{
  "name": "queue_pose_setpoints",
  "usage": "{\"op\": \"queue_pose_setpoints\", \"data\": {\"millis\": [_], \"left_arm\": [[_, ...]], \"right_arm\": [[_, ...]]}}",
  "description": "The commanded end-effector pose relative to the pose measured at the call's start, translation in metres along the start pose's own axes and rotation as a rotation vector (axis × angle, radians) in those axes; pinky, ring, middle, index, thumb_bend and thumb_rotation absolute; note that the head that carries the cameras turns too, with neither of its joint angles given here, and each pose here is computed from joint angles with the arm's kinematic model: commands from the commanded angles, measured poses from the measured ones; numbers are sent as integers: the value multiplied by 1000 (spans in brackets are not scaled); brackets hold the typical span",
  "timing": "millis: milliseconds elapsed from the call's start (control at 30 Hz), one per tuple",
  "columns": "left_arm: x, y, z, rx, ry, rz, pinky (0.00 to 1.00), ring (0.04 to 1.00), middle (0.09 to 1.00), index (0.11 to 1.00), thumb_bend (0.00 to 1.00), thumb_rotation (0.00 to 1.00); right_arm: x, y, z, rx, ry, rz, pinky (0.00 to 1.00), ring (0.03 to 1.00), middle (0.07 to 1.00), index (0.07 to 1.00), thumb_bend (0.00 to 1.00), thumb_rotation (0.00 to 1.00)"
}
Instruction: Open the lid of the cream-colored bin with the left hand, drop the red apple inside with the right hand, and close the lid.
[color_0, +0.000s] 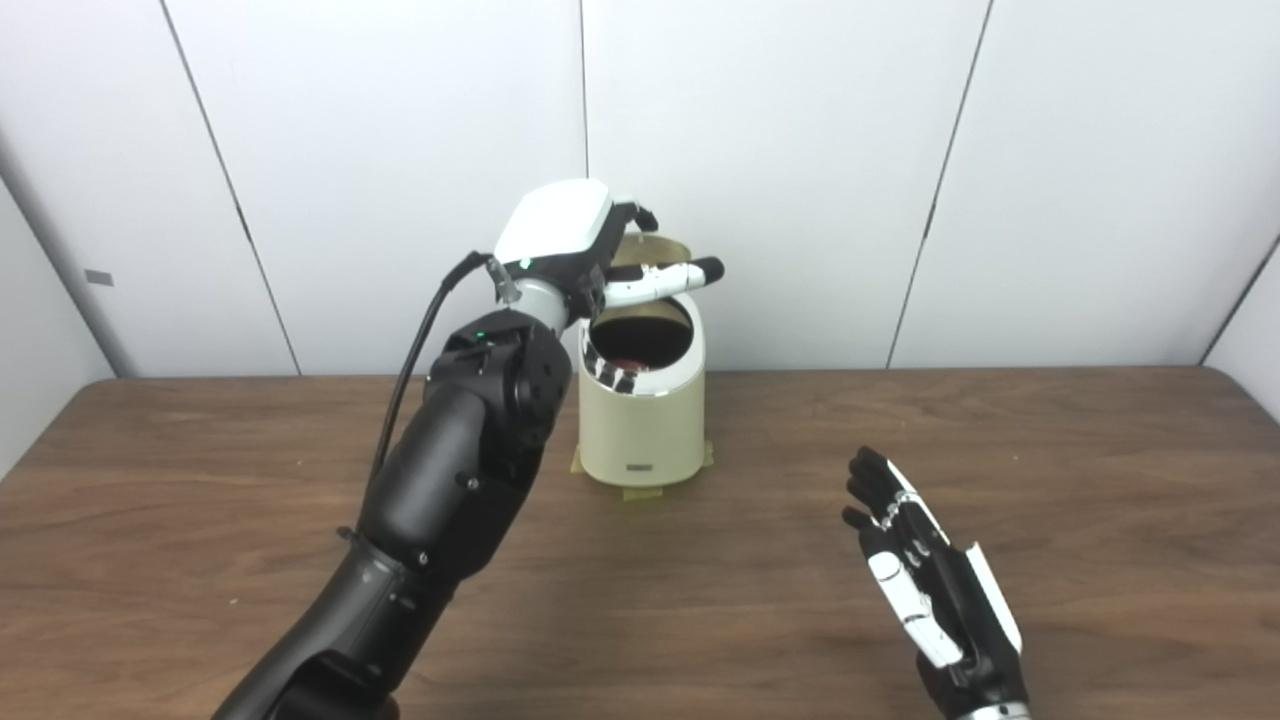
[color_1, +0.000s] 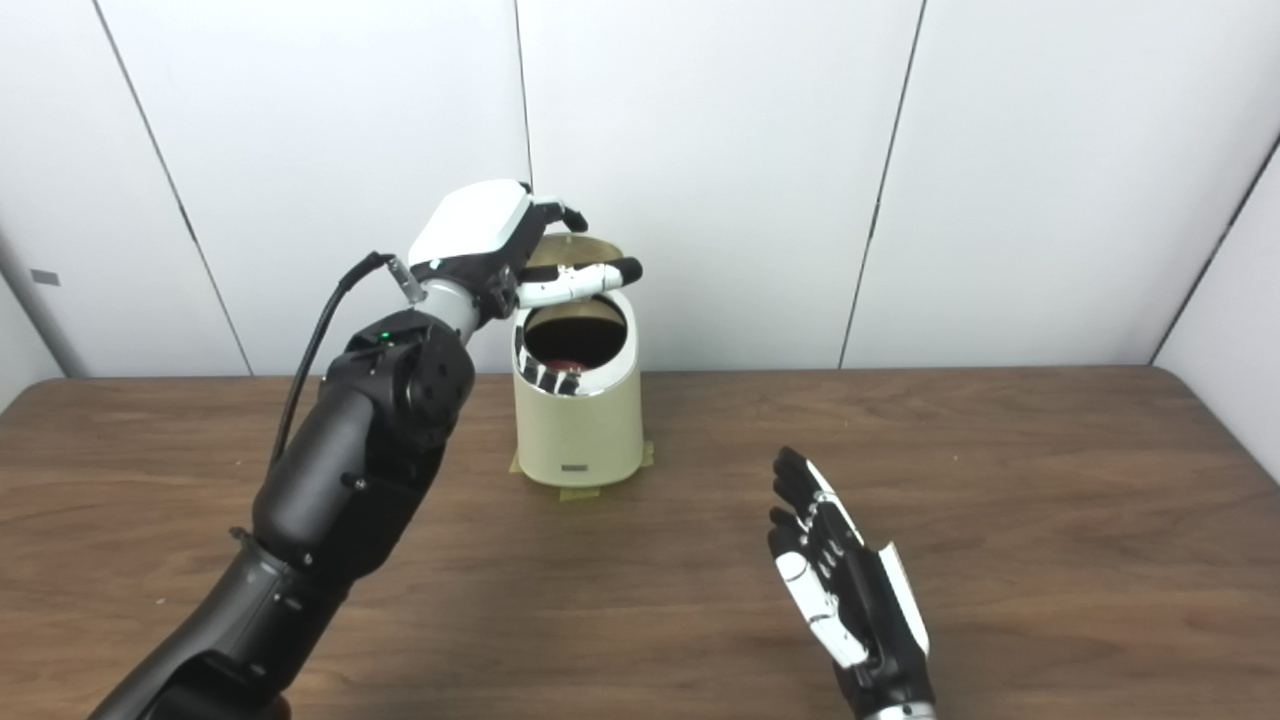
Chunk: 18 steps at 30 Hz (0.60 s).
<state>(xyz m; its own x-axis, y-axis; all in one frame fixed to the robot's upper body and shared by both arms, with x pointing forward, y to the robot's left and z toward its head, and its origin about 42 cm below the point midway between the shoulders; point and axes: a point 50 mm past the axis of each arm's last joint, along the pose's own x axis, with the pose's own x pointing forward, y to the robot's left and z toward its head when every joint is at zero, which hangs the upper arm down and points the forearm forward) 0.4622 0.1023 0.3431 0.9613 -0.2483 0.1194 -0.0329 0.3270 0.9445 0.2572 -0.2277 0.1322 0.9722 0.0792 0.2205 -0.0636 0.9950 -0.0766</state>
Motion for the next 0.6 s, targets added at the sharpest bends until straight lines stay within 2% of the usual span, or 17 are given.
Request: {"op": "queue_pose_setpoints", "data": {"millis": [0,267,400,567], "left_arm": [[2,21,13,4,-32,90,1000,998,886,783,812,920],[-7,5,13,6,-39,75,1000,968,832,770,841,926],[-12,-13,7,6,-25,30,1000,950,805,752,828,902],[-18,-26,1,3,-16,-11,1000,956,824,755,804,886]], "right_arm": [[7,0,15,7,-63,-7,898,941,941,909,161,661],[8,0,15,-10,-61,-3,889,943,949,913,129,618],[8,2,17,2,-69,-11,886,938,946,907,115,538],[8,2,18,5,-73,-12,884,935,944,903,115,507]]}}
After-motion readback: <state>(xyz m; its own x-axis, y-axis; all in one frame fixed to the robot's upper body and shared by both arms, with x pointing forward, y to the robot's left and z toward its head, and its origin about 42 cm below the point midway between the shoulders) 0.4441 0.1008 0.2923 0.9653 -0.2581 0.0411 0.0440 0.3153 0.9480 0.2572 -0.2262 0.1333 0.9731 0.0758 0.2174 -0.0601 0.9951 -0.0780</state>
